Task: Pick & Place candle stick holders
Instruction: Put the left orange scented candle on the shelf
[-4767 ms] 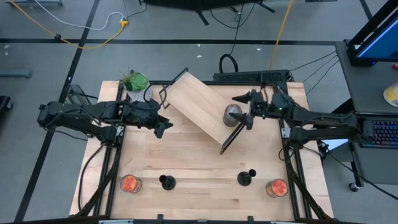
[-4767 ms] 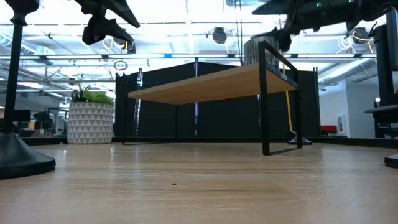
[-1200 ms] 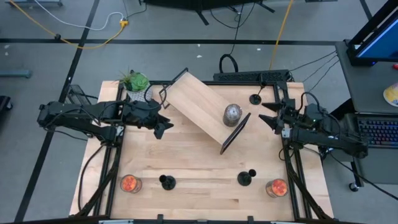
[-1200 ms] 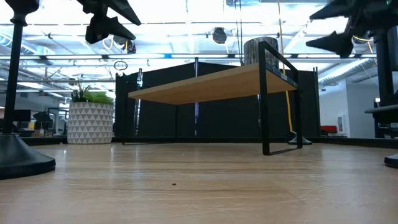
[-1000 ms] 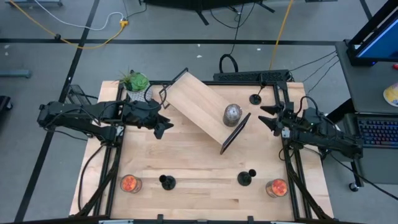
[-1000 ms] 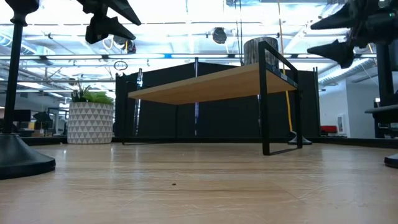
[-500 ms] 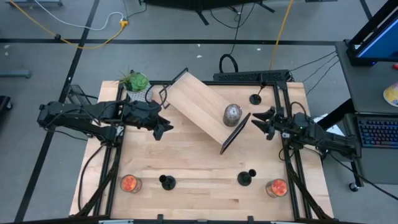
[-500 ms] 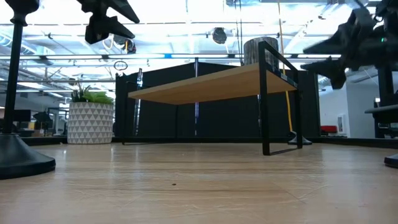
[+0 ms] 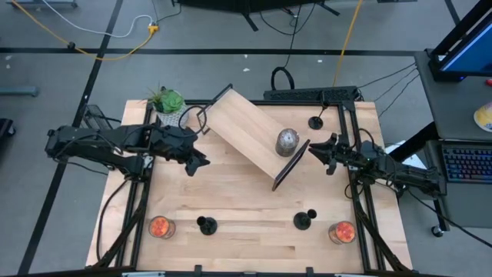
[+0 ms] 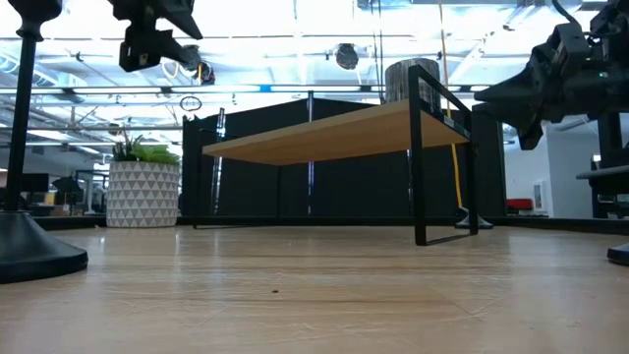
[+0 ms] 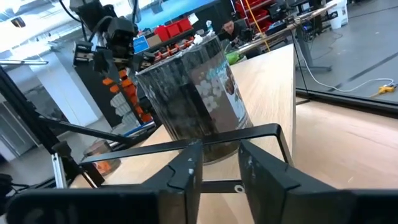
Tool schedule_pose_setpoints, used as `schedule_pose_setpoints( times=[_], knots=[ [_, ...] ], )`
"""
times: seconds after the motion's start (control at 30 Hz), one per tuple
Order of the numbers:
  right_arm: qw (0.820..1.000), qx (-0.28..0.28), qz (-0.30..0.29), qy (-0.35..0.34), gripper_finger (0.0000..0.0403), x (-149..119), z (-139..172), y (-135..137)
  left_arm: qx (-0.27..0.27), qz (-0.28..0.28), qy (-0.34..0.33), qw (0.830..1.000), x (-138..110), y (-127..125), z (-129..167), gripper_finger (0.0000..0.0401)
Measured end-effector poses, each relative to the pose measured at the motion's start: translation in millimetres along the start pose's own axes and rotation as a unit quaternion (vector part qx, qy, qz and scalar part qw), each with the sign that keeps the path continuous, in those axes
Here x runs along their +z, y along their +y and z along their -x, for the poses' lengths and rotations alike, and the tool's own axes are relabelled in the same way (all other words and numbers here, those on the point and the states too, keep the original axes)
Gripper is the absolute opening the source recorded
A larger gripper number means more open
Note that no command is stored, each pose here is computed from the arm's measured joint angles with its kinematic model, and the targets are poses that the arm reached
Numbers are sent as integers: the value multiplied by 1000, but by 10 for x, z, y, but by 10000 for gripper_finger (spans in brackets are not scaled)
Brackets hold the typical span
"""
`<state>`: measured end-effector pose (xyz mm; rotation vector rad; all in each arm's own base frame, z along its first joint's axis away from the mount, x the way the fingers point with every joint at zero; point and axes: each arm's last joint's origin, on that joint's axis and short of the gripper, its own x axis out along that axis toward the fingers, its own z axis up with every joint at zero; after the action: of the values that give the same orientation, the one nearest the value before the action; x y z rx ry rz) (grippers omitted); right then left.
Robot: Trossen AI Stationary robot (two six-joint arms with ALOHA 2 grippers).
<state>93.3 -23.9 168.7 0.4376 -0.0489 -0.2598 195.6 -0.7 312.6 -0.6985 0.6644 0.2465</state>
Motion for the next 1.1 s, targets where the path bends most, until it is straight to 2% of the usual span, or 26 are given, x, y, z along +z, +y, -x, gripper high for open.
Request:
schedule_pose_setpoints(
  times=[0.37,0.47,0.7,0.93,1.1],
  knots=[
    [1000,-2,17,1,24,3,2,1,-2,-3,-2,1000,-6,5,39,177],
    [999,40,13,-4,5,33,4,38,0,-4,0,1000,-10,8,38,177],
    [995,90,-33,21,1,26,8,69,9,-4,10,1000,-31,27,39,177],
    [982,157,-76,73,1,-5,21,106,12,-4,14,1000,-37,32,39,177],
    [973,173,-104,110,1,-43,28,108,13,4,14,1000,-38,32,39,177]
  ],
)
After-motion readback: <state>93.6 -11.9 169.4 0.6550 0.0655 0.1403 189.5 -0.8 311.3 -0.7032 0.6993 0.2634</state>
